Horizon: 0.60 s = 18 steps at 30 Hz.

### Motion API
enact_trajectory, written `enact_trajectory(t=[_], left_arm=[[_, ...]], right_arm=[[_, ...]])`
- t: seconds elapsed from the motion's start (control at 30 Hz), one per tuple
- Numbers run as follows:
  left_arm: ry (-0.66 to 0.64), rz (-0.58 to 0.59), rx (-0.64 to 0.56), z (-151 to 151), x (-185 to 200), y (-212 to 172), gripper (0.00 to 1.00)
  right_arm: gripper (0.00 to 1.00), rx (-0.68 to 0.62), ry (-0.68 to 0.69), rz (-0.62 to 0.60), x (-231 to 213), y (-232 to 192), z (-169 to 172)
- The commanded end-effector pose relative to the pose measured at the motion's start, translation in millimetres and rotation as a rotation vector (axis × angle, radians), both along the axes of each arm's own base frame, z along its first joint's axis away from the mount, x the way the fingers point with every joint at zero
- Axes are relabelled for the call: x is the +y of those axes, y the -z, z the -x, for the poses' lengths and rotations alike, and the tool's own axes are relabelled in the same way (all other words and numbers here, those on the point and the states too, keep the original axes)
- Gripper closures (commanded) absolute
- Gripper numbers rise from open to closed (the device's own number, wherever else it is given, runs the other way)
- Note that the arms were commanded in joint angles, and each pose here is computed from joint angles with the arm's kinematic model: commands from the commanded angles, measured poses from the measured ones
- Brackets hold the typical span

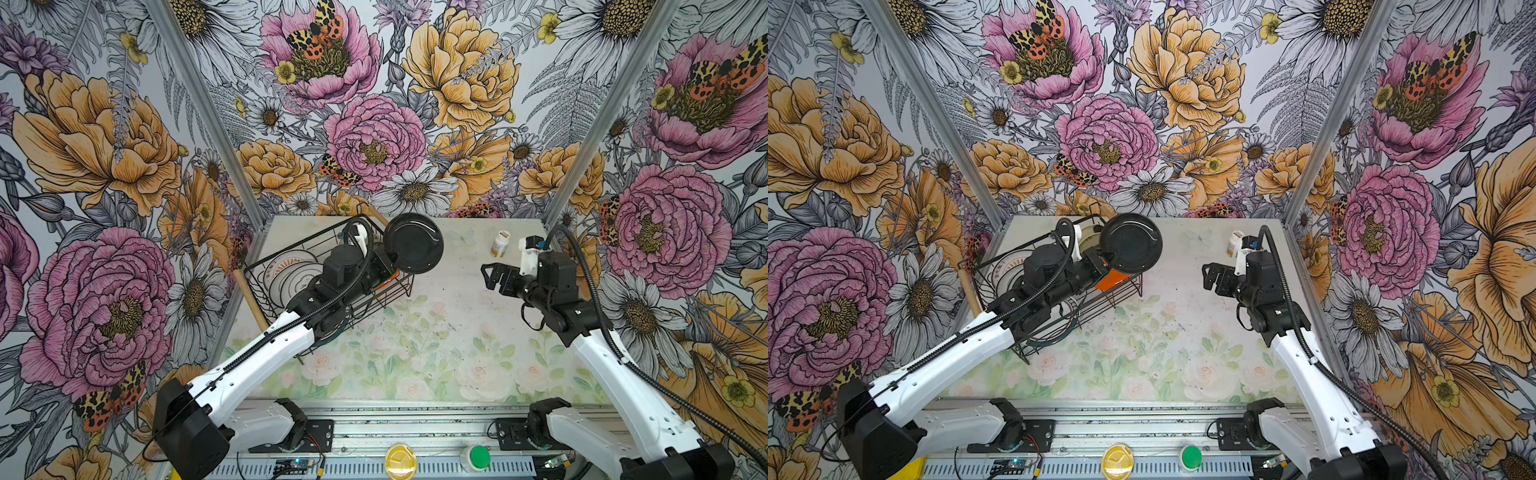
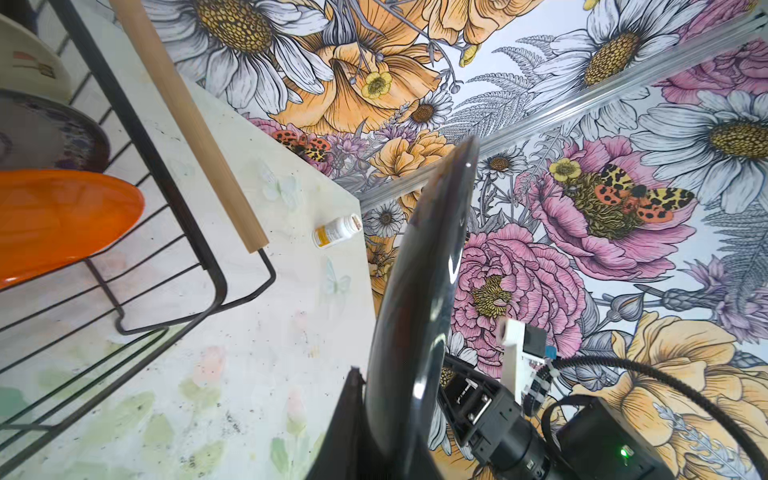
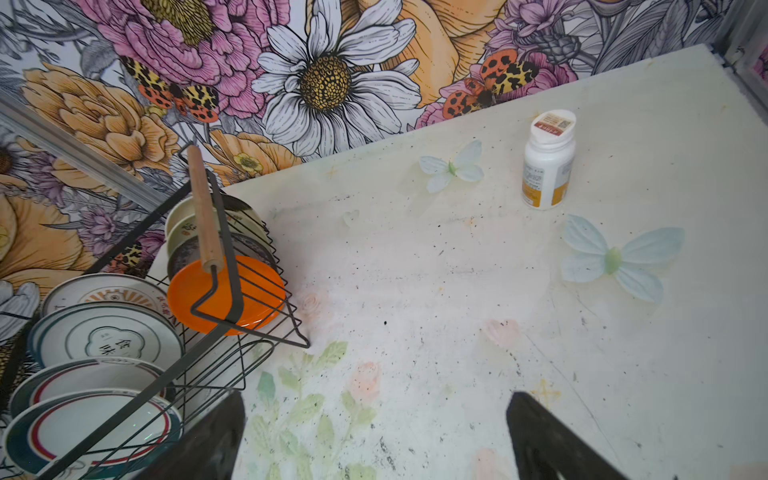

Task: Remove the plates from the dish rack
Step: 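Lift the black plate up out of the rack with the left gripper, then carry the black plate toward the right gripper while the right grasps its rim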

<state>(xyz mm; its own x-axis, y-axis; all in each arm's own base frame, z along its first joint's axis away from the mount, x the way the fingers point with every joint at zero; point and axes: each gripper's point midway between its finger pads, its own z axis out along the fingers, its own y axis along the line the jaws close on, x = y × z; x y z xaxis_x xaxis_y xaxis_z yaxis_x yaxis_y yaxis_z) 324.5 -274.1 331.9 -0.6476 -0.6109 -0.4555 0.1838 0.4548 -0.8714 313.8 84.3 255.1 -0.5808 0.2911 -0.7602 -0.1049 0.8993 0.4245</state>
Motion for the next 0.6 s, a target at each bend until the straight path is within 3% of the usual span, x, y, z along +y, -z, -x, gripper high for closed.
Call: enact_trajectory(t=[0.0,0.13,0.33,0.57], left_arm=[[0.002,0.163,-0.055,-8.8,-21.1,-31.1,1.0],[0.006,0.169,-0.023,-13.7,-49.6,-20.6,1.0],[0.104,0.183,0.054,-35.0,-96.9,-1.2,1.0],[0.225,0.23,0.139,-44.8,-131.6,16.3,1.0]], right_arm=[[0.01,0.009,-0.081,-0.134,14.4,-3.4,18.7],[0.0,0.022,-0.127,-0.26,21.6,-8.1,31.7],[0.01,-0.062,-0.154,-0.319,23.7,-27.5,45.1],[0.1,-0.114,-0.157,-0.344,24.5,-32.7,36.0]])
